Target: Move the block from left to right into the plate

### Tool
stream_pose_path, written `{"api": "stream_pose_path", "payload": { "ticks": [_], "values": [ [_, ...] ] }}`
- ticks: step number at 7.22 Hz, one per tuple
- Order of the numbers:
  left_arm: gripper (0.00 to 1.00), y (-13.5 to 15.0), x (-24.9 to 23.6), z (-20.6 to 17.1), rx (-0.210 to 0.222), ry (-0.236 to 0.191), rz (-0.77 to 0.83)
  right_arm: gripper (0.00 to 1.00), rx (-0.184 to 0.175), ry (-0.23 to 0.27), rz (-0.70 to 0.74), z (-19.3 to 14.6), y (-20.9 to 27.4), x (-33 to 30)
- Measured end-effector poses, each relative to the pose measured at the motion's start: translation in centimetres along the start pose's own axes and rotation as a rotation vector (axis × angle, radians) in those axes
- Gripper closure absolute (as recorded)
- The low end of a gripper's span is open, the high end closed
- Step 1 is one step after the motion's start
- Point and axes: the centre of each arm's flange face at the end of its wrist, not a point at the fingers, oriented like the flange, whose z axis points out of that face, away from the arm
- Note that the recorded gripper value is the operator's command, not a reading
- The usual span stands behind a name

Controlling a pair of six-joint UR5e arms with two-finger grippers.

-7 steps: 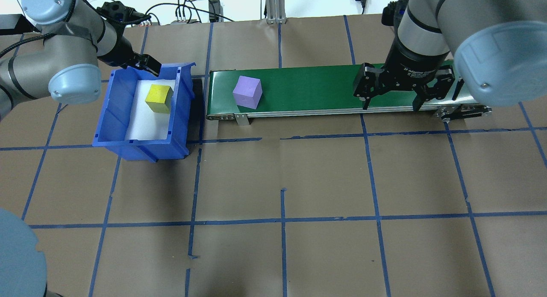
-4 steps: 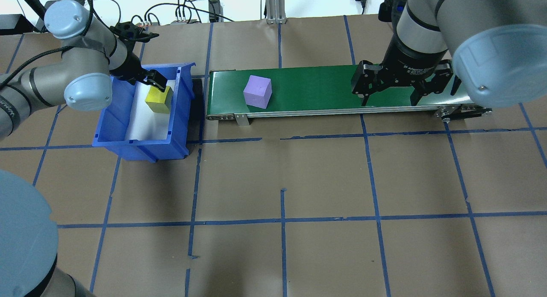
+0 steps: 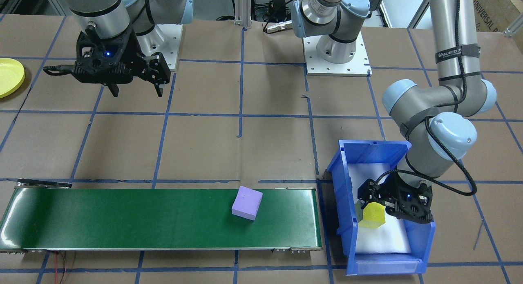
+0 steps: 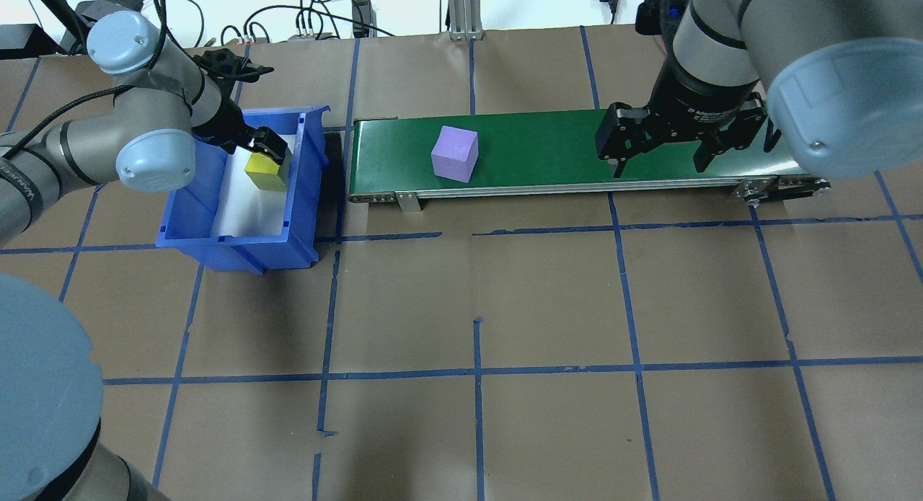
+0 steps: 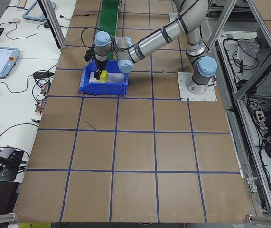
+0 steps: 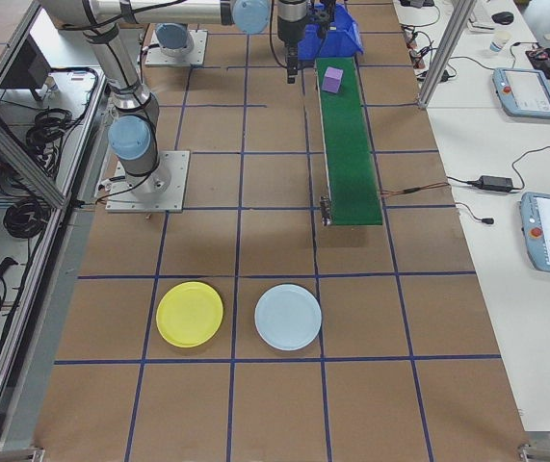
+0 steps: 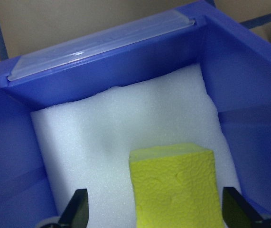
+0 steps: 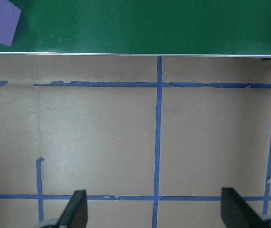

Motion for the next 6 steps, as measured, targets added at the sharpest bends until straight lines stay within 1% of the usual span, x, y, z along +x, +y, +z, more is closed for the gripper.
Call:
{"api": "stream_pose_path", "payload": {
  "ticks": [2, 3, 4, 5, 6],
  "values": [
    [0.01, 0.3, 0.1, 0.7, -0.011, 0.008, -0.003, 0.0, 0.004, -0.002, 0.017, -0.2, -0.5, 1.1],
    [0.09, 0.3, 0.1, 0.8, -0.013, 0.01, -0.003, 0.0, 0.006, 0.0, 0.017, -0.3, -0.5, 1.3],
    [0.44, 0.3, 0.1, 1.1, -0.014, 0.011, -0.003, 0.0, 0.006, 0.005, 0.016, -0.3, -0.6, 1.6],
    [0.66, 0.3, 0.1, 1.2, -0.014, 0.012, -0.003, 0.0, 0.004, 0.013, 0.02, -0.2, -0.7, 1.9],
    [0.69, 0.2, 0.0, 1.2, -0.011, 0.011, -0.003, 0.0, 0.001, 0.014, 0.031, 0.0, -0.9, 2.6]
  ]
}}
